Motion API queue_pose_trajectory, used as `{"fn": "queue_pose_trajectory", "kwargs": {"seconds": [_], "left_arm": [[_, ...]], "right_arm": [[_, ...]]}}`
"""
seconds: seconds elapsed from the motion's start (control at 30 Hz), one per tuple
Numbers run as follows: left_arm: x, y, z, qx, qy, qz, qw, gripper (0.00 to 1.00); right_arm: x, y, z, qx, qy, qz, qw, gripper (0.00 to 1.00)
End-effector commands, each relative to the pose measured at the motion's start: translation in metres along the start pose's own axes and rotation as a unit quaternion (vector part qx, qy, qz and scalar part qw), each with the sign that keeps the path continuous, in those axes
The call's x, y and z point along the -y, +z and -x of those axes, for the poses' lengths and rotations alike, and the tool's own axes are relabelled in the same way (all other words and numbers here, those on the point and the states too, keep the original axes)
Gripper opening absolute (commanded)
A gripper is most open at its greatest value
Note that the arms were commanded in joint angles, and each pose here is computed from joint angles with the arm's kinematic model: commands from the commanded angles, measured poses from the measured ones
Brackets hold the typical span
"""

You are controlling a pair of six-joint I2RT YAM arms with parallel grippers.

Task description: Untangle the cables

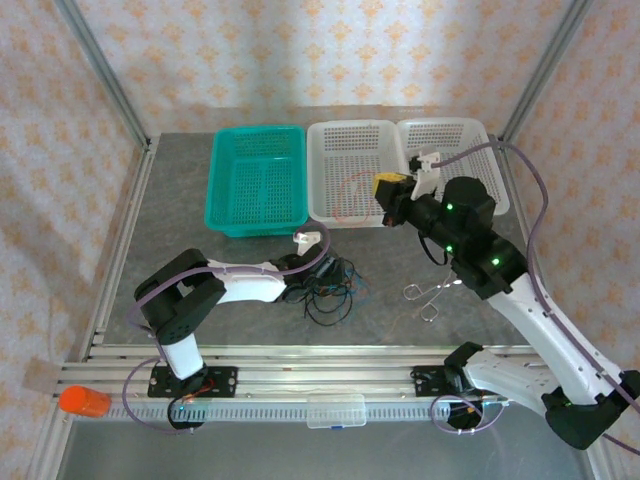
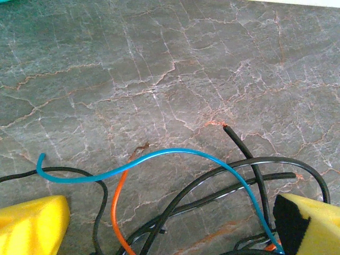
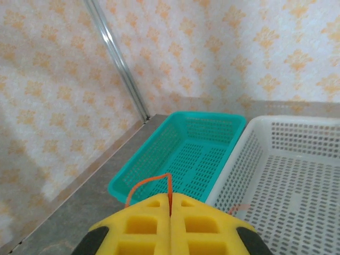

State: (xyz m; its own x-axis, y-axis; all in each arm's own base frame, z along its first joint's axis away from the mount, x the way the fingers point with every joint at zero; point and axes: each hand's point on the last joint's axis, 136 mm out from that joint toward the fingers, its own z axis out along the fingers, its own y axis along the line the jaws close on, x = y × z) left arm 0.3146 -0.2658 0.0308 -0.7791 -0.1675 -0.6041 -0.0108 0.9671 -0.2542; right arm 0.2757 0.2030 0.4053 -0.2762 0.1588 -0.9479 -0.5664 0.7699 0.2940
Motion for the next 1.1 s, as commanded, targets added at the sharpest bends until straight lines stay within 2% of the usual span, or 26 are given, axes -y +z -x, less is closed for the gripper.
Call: {"fn": "queue_pose_trajectory", "kwargs": {"seconds": [0.0, 0.13, 0.23, 0.47, 0.57, 0.77, 0.87, 1.07], "left_arm": [[-0.009, 0.001, -0.006, -0.004, 0.002, 0.023, 1.0, 1.0], [0.001, -0.01, 0.009, 0.014, 0.005, 0.005, 1.0, 1.0], [0.019, -0.028, 0.03, 0.041, 0.008, -0.028, 0.999, 1.0], [0.027, -0.085, 0.093, 0.148, -0.012, -0.048, 0.988, 1.0], [0.027, -0.105, 0.113, 0.177, -0.008, -0.041, 0.983, 0.99], [0.035, -0.116, 0.139, 0.182, -0.006, -0.052, 0.982, 1.0], [0.037, -0.118, 0.151, 0.186, 0.004, -0.055, 0.981, 1.0], [0.035, -0.118, 0.18, 0.193, -0.027, -0.092, 0.977, 1.0]], "right_arm": [[0.007, -0.017, 0.031, 0.042, -0.018, -0.041, 0.998, 0.0], [0.04, -0.017, 0.029, 0.041, 0.003, -0.134, 0.99, 0.0], [0.053, -0.015, 0.025, 0.041, 0.009, -0.167, 0.985, 0.0], [0.089, -0.013, 0.05, 0.08, 0.023, -0.265, 0.961, 0.0], [0.111, -0.009, 0.053, 0.084, 0.037, -0.304, 0.948, 0.0], [0.145, 0.006, 0.054, 0.083, 0.055, -0.33, 0.939, 0.0], [0.177, 0.016, 0.049, 0.062, 0.078, -0.363, 0.927, 0.0], [0.229, 0.031, 0.034, 0.038, 0.14, -0.384, 0.912, 0.0]]}}
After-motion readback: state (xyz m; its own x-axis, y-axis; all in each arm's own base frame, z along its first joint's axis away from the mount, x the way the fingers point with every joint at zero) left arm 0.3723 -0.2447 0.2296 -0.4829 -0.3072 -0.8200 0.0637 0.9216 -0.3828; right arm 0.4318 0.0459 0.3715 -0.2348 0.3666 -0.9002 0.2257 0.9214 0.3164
